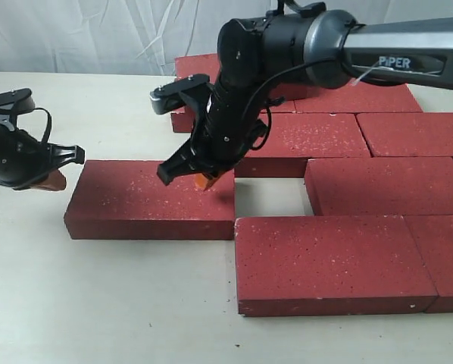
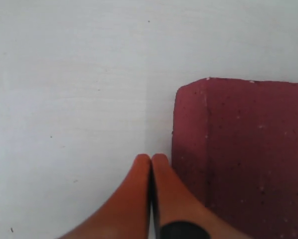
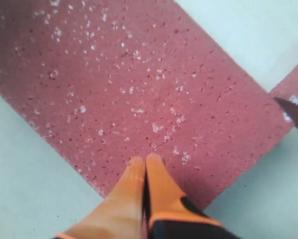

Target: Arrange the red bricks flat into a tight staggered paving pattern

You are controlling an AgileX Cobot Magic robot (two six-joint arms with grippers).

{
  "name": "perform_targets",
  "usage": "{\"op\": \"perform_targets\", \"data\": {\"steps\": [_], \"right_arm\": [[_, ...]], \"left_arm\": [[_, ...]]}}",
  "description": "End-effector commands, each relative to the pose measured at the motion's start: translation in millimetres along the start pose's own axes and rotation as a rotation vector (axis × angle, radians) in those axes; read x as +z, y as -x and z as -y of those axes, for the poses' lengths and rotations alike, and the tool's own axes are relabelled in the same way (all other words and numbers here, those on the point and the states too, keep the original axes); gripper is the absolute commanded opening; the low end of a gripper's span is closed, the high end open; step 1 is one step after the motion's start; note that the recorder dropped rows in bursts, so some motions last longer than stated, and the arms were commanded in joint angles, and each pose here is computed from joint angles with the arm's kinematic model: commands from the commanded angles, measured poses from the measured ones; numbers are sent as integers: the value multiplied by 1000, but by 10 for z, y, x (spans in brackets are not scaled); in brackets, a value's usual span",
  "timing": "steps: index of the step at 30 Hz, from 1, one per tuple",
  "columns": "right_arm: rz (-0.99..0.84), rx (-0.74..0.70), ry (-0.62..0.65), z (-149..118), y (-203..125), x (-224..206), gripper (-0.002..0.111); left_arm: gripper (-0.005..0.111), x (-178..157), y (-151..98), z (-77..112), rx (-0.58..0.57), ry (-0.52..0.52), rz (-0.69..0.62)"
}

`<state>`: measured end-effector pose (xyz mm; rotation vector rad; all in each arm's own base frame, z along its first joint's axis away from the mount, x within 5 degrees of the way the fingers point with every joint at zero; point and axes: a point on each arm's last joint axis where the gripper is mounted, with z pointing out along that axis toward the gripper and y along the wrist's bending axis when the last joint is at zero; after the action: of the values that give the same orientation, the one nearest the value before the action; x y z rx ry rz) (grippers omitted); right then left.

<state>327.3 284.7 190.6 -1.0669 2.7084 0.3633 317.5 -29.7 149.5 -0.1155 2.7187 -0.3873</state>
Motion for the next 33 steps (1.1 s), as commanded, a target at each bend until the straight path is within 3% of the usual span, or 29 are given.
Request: {"op": "perform_targets", "data": {"steps": [1, 7, 14, 25, 29, 33], "right_arm": [[20, -6, -23, 61, 16, -34, -1], [-86, -31, -51, 118, -69, 128, -1], [-93, -54, -111, 186, -74, 128, -1], [-88, -5, -106, 296, -82, 87, -1], [-70, -16, 12, 149, -71, -16, -1], [-100, -137, 139, 22, -114, -122, -1]], "left_arm": [[0, 9, 4, -3, 2, -11, 7], [0, 258, -97, -42, -32, -35, -86], [0, 261, -127, -4, -23, -80, -118], [0, 257, -144, 9, -23, -93, -137], [0, 259, -137, 4, -23, -88, -130], [0, 254, -136, 4, -20, -87, -129]]}}
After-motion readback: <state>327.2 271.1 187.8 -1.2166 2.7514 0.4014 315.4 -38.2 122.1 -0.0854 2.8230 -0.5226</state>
